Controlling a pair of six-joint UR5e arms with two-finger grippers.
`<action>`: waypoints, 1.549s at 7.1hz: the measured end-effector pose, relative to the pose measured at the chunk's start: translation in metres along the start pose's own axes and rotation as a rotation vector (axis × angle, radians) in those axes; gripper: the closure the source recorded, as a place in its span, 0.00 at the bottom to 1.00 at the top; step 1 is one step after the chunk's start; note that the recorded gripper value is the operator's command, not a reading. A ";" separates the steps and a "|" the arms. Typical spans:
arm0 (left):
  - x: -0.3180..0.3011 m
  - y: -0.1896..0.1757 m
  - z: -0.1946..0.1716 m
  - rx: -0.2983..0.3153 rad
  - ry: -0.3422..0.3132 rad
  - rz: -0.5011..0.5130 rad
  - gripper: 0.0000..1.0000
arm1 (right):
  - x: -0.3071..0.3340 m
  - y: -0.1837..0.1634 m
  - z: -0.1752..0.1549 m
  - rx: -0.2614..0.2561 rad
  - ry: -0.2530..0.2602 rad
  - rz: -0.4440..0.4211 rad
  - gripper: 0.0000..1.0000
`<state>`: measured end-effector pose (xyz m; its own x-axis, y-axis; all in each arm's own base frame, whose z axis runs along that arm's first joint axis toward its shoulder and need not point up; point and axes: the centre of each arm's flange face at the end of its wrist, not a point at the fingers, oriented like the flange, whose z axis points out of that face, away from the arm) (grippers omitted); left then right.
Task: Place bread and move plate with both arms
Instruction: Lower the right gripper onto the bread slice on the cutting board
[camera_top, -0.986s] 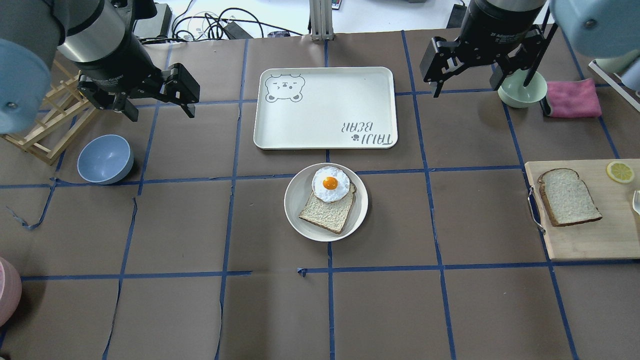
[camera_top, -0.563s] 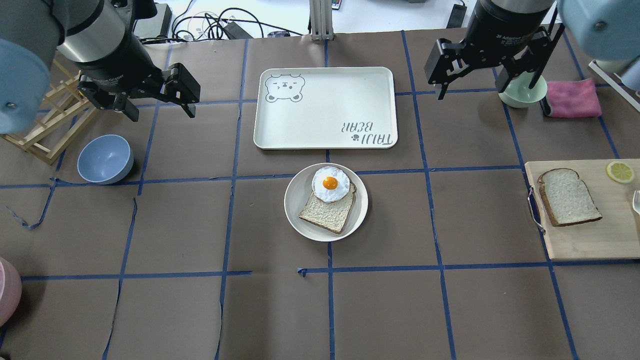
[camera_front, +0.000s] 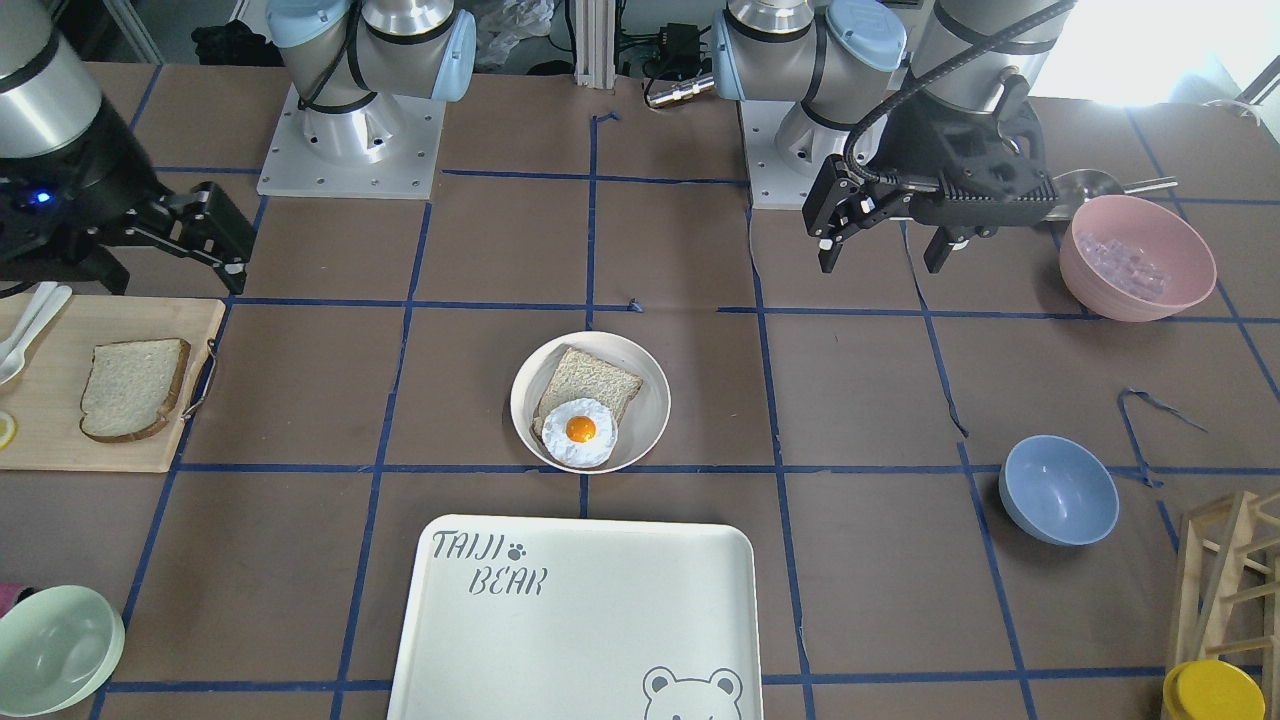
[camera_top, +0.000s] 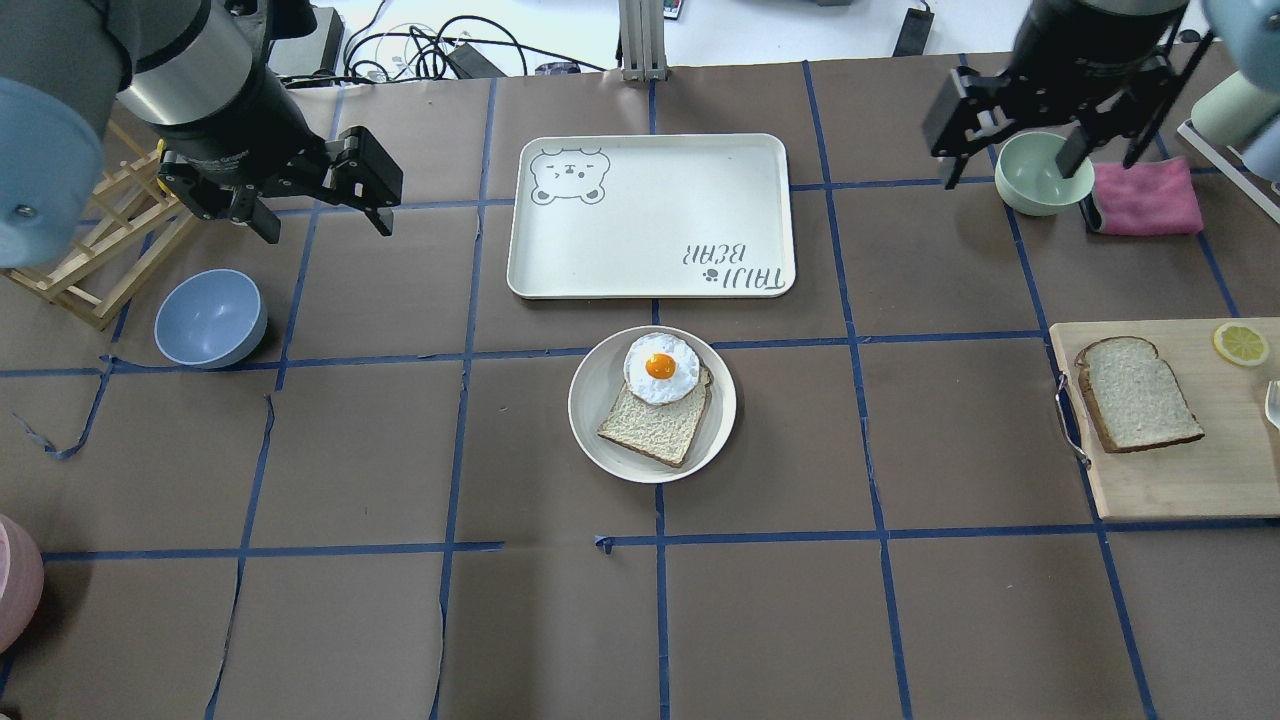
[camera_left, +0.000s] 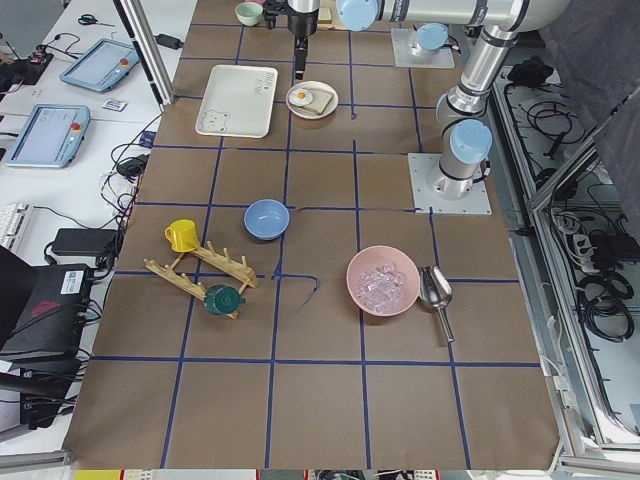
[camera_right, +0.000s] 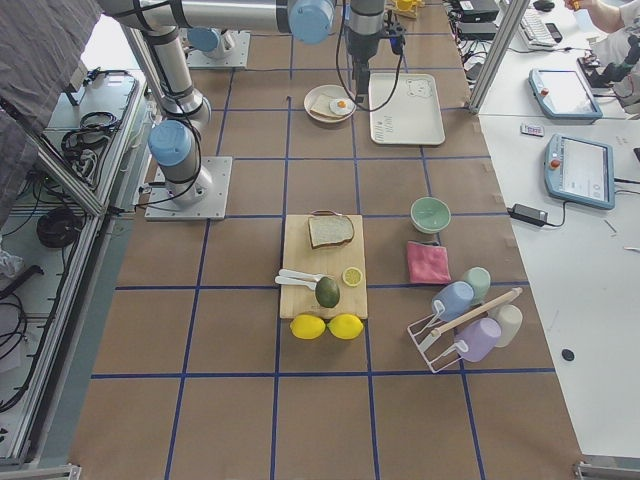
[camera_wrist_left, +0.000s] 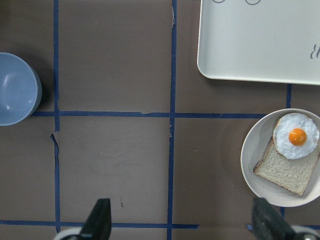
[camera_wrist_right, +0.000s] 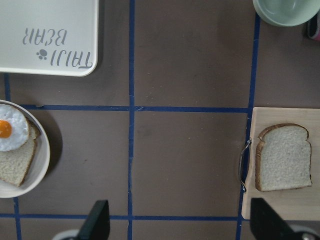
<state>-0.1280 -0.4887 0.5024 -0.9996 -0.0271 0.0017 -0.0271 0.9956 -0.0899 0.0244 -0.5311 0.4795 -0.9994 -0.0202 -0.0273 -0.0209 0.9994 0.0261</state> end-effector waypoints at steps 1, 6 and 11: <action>0.000 0.000 0.000 0.000 0.000 0.000 0.00 | 0.055 -0.001 0.032 -0.014 -0.065 0.013 0.00; -0.001 0.000 0.000 0.001 -0.002 -0.001 0.00 | 0.276 0.007 0.224 -0.039 -0.207 -0.069 0.00; -0.001 0.000 -0.001 0.001 -0.001 -0.001 0.00 | 0.283 0.026 0.274 -0.119 -0.246 -0.069 0.14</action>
<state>-0.1273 -0.4886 0.5029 -0.9996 -0.0284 0.0008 -0.0284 0.9954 -0.0910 -0.2515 -0.5036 0.1982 -0.9594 -0.0664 -0.2740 -0.1061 0.9854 0.1329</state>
